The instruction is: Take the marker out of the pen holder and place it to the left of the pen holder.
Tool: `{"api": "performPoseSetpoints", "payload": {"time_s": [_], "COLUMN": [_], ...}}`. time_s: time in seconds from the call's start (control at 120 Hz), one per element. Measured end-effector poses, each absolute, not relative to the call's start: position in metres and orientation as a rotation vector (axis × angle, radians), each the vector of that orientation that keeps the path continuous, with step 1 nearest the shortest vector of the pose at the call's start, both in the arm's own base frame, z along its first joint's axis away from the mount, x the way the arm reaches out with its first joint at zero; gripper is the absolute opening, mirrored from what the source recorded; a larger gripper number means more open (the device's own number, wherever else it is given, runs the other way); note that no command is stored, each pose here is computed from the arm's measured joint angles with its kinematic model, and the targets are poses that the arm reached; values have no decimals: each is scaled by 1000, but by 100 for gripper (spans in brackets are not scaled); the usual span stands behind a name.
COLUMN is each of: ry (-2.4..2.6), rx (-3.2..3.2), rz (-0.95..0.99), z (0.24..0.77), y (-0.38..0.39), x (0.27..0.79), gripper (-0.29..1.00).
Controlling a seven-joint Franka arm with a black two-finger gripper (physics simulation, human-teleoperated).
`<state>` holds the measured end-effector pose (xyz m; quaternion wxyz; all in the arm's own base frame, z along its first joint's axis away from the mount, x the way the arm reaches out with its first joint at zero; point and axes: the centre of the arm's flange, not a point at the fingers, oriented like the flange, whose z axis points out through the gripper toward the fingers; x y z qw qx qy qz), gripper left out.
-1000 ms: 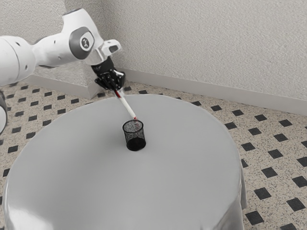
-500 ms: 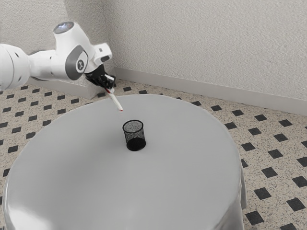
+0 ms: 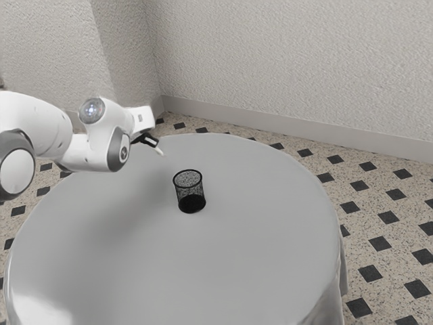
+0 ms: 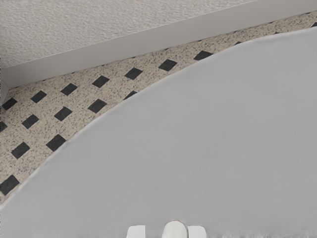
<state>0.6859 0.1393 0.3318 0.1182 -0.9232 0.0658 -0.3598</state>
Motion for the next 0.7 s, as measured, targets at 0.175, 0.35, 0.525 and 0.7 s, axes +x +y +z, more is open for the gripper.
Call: {"api": "performPoseSetpoints", "payload": {"time_s": [0.175, 0.35, 0.525, 0.7], "ry": [277, 330, 339, 385], "rx": [-2652, -2624, -2778, -2902], "rz": [-1063, -1077, -969, -732], "z": [328, 345, 471, 640], "y": [137, 134, 126, 80], "x": [684, 683, 685, 647], "gripper": [19, 47, 59, 65]}}
